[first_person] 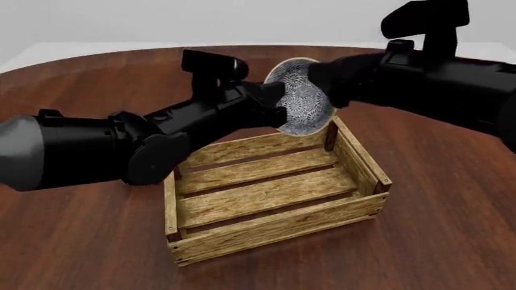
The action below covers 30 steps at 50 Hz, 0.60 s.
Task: Stack the right bowl on the left bowl and place them in the tray.
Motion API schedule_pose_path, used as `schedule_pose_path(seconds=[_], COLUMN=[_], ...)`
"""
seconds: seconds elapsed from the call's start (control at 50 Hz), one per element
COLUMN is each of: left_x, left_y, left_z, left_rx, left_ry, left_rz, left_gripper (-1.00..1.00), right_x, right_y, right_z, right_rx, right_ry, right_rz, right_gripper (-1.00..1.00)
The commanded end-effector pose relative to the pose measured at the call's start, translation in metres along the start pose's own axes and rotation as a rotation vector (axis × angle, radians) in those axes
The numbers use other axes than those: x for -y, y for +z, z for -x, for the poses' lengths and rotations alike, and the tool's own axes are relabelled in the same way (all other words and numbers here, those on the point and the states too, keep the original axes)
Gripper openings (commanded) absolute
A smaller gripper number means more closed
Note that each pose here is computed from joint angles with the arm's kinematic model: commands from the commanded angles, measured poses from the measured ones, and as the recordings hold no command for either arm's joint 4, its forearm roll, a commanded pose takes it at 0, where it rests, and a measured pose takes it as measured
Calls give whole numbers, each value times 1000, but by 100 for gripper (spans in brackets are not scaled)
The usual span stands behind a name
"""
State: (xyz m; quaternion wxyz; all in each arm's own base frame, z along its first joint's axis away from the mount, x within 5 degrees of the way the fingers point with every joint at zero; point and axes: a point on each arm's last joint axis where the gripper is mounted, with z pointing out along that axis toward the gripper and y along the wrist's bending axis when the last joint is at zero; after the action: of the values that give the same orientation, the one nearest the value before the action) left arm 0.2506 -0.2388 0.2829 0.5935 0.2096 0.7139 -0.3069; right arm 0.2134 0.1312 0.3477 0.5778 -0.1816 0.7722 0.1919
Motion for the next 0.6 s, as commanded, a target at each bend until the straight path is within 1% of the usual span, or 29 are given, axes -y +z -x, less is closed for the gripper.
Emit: schedule_pose_path(seconds=[0.02,0.18,0.34,0.4,0.44,0.46,0.6], left_x=[-9,-17,-29,-31,-34,-35,-42], left_y=[-1,-7,-15,-18,-19,-21,-31], left_z=[2,7,14,19,23,24,31], left_rx=[1,16,27,30,29,32,34], left_ry=[16,35,61,58,57,63,87], left_rz=[27,52,90,100,111,116,144], left_gripper=[-100,-100,-100,-100,-100,-100,-100], right_x=[0,-3,-6,-5,-5,-3,-2], right_y=[-12,-34,-58,-66,-70,-72,-81], right_z=[4,6,3,1,0,0,-2], right_rx=[36,76,123,145,158,166,205], right_ry=[15,25,35,22,26,17,10], right_rz=[3,21,44,39,41,34,31], right_gripper=[100,100,100,100,100,100,100])
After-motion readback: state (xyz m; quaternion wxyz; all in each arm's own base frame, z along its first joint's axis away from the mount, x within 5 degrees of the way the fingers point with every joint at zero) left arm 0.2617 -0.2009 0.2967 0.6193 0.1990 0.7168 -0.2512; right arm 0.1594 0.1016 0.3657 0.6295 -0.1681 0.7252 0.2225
